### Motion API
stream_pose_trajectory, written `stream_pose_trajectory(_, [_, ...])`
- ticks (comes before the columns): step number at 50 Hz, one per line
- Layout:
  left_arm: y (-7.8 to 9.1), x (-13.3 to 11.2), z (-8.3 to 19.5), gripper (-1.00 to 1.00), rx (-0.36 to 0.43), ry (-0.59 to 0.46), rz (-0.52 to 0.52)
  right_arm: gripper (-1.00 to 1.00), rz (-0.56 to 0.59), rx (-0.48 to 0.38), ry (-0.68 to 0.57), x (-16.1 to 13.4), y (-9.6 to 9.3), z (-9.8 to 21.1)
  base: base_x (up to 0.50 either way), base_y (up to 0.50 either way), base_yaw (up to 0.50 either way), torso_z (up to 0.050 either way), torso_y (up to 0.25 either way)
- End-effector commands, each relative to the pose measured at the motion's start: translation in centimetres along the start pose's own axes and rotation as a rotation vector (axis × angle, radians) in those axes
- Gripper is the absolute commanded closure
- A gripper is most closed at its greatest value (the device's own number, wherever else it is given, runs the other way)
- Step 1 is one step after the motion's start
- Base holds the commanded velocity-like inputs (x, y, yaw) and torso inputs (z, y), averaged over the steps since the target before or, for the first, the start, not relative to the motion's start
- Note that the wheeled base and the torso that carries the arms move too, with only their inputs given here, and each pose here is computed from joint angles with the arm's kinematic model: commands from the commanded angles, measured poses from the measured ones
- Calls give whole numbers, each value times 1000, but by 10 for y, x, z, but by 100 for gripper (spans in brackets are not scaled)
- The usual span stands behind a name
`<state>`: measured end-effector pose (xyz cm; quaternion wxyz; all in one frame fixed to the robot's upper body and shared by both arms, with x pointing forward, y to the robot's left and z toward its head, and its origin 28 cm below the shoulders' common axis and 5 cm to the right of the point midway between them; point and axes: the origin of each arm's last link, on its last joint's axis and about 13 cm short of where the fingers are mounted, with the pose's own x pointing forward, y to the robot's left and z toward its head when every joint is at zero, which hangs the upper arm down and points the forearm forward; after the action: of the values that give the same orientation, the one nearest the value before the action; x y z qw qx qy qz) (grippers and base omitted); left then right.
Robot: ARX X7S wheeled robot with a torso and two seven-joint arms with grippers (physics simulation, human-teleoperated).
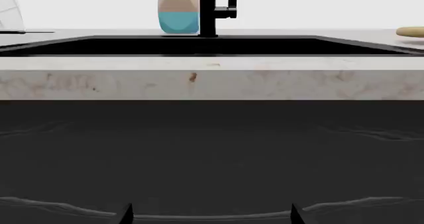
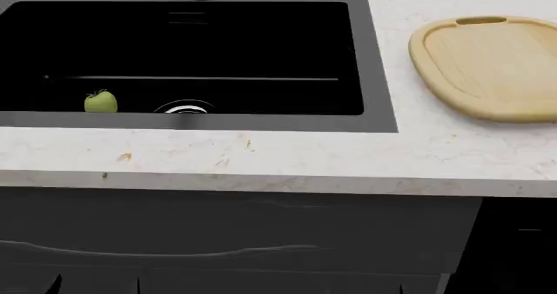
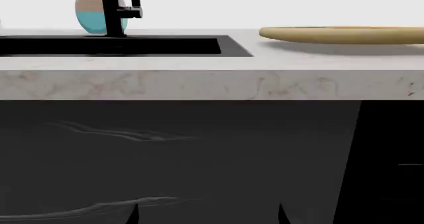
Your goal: Pick the vegetables from the sink and place them on the cutting board.
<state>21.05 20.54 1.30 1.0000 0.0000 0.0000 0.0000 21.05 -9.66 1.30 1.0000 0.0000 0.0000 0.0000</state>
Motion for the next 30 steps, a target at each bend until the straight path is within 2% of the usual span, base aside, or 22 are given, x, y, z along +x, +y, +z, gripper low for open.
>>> stream_pose_trajectory(1, [0,0,0,-100,0,0,0,-100,0,0,0,0,0,0,0,0,0,0,0])
stream_pose_trajectory(11, [1,-1,2,-100,-1,-1,1,-100,-4,11,-7,0,0,-1,0,0,0,0,0])
stream_pose_trajectory(12, [-1,-1,1,-100,42,-31,0,-100,-4,15,-12,0,0,0,0,0,0,0,0])
stream_pose_trajectory(13, [-8,-62,55,-100,20,-315,-101,-100,-174,6,-176,-39,3,52,0,0,0,0,0])
stream_pose_trajectory(14, [-2,-2,2,-100,-14,-32,-7,-100,-6,15,-14,0,0,0,0,0,0,0,0])
stream_pose_trajectory(18, [-1,-6,4,-100,-15,-47,-1,-100,-25,45,-26,-4,-4,1,0,0,0,0,0])
stream_pose_trajectory(23, [-1,-1,1,-100,-9,-51,1,-100,-3,22,-15,0,-2,-1,0,46,0,0,0])
stream_pose_trajectory(30, [-3,0,0,-100,0,-49,-8,-100,24,14,-19,1,-1,-1,0,500,0,0,0])
